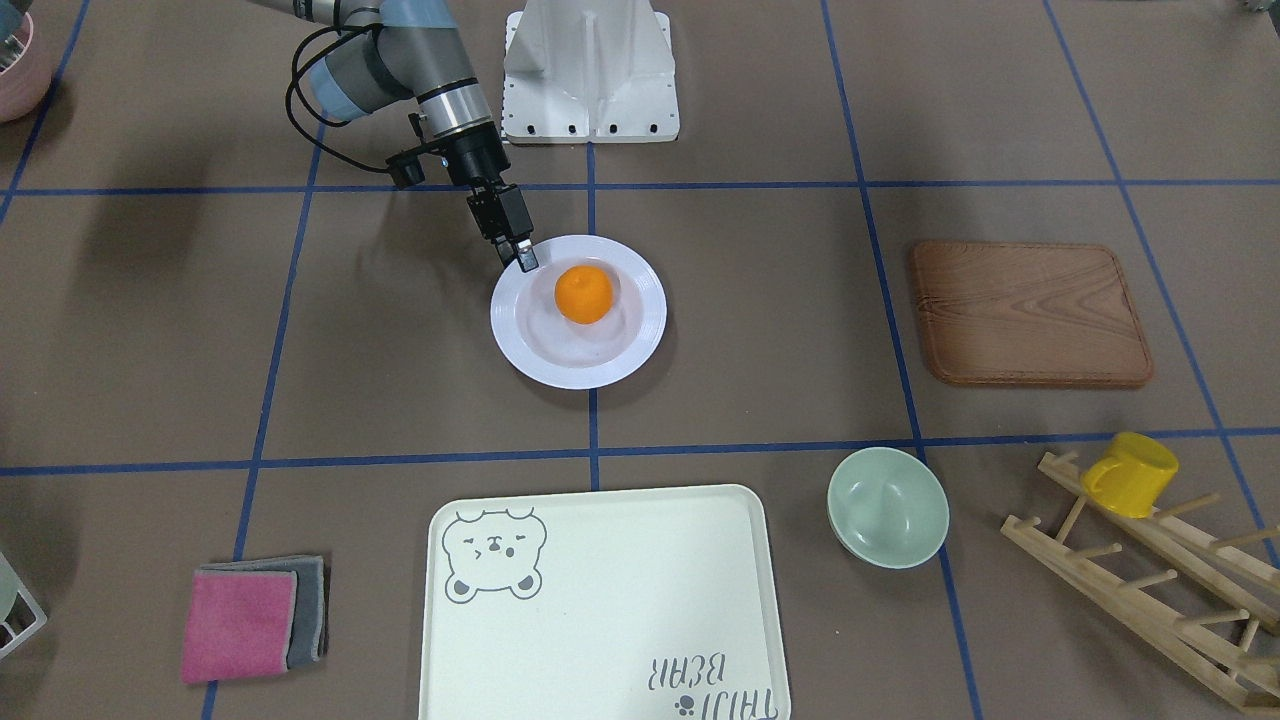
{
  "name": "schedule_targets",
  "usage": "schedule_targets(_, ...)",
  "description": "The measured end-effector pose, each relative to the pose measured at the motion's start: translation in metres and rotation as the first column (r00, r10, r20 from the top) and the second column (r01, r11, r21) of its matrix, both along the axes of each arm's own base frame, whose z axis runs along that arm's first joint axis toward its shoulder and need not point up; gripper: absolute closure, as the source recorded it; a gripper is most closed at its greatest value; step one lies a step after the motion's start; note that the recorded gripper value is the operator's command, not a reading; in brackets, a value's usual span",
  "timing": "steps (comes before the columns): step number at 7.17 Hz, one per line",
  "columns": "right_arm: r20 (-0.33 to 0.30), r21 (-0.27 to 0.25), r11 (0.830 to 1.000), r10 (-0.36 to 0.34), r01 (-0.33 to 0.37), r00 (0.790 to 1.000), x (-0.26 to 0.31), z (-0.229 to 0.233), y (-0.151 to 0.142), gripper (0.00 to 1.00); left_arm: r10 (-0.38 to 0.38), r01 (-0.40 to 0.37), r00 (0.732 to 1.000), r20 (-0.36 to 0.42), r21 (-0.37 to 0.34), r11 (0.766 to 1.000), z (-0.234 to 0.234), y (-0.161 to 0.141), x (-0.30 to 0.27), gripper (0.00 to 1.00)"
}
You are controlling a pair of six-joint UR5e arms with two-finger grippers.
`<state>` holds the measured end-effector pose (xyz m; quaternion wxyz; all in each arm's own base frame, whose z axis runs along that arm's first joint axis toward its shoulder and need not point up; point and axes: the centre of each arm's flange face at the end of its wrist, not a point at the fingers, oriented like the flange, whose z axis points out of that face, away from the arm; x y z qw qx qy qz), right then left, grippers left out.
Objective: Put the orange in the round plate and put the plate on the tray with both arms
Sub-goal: 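Grasp the near rim of the white plate with the right gripper, then slide the plate with the orange toward the bear tray with the right gripper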
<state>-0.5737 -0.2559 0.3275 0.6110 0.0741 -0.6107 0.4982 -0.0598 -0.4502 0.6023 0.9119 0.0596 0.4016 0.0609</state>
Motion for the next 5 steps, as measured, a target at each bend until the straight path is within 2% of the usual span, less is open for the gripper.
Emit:
schedule_targets(1,0.018,-0.015,1.000,0.010,-0.010,1.000,-0.0028,-0.0033,-0.0038,1.00,0.000,0.000,1.000,0.000,0.001,1.000,-0.0004,0.0000,0.0000,0.01)
schedule_targets(5,0.038,-0.042,0.999,0.031,-0.029,0.999,-0.0095,-0.0026,-0.0112,1.00,0.000,0.000,1.000,0.000,0.004,1.000,-0.0020,0.0002,0.0000,0.01)
